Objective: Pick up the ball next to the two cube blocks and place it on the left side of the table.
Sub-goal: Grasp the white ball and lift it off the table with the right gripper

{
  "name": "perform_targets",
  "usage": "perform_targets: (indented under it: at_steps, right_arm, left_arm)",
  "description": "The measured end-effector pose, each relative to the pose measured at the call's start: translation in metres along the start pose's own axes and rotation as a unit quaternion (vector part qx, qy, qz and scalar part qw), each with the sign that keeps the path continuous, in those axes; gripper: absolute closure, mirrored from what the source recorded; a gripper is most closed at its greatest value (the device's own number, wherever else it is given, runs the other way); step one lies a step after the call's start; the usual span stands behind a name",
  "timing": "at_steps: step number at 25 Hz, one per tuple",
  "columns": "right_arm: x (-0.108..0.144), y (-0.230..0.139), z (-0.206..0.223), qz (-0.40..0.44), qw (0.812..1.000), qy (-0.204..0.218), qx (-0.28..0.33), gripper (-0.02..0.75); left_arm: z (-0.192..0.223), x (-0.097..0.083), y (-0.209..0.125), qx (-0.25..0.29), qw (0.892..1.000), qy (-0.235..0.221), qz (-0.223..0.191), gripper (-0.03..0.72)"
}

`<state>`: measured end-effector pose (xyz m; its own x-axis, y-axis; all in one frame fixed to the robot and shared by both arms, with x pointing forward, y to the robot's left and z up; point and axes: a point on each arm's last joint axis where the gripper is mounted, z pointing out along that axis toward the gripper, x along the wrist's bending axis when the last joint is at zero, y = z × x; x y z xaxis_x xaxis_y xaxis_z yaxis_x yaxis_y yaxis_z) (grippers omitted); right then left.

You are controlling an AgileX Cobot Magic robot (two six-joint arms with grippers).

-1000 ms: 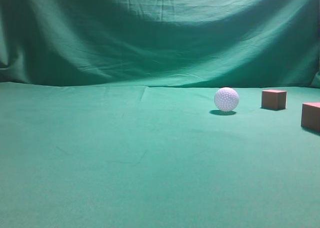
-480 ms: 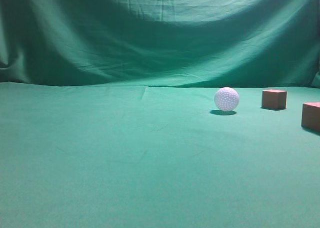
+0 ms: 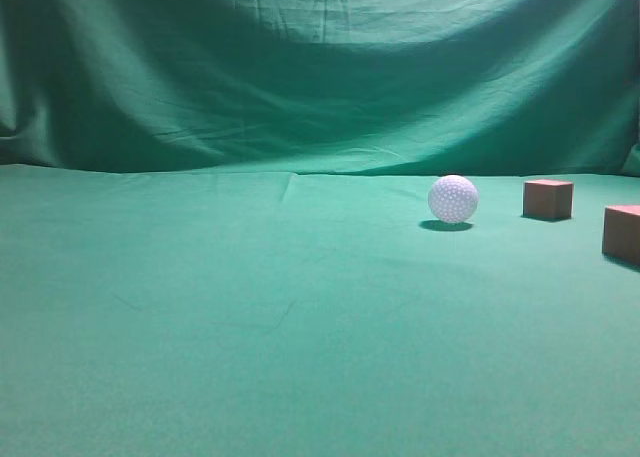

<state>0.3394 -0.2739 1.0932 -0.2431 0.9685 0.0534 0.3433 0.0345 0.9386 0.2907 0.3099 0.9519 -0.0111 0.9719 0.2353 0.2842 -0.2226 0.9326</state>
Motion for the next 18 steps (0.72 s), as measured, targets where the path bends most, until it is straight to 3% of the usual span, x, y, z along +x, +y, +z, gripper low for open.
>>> perform_targets:
  at_steps: [4, 7, 13, 18]
  right_arm:
    - [-0.002, 0.016, 0.041, -0.045, 0.989, 0.027, 0.138, 0.69]
    - [0.001, 0.023, 0.082, -0.05, 0.97, 0.057, 0.231, 0.69]
    - [0.034, 0.021, 0.164, -0.124, 0.934, 0.12, 0.314, 0.69]
    - [0.052, 0.008, 0.231, -0.137, 0.92, 0.133, 0.342, 0.69]
  left_arm:
    - [0.0, 0.0, 0.0, 0.0, 1.0, 0.0, 0.0, 0.688]
    - [0.0, 0.0, 0.0, 0.0, 1.0, 0.0, 0.0, 0.688]
    - [0.0, 0.0, 0.0, 0.0, 1.0, 0.0, 0.0, 0.688]
    - [0.0, 0.0, 0.0, 0.0, 1.0, 0.0, 0.0, 0.688]
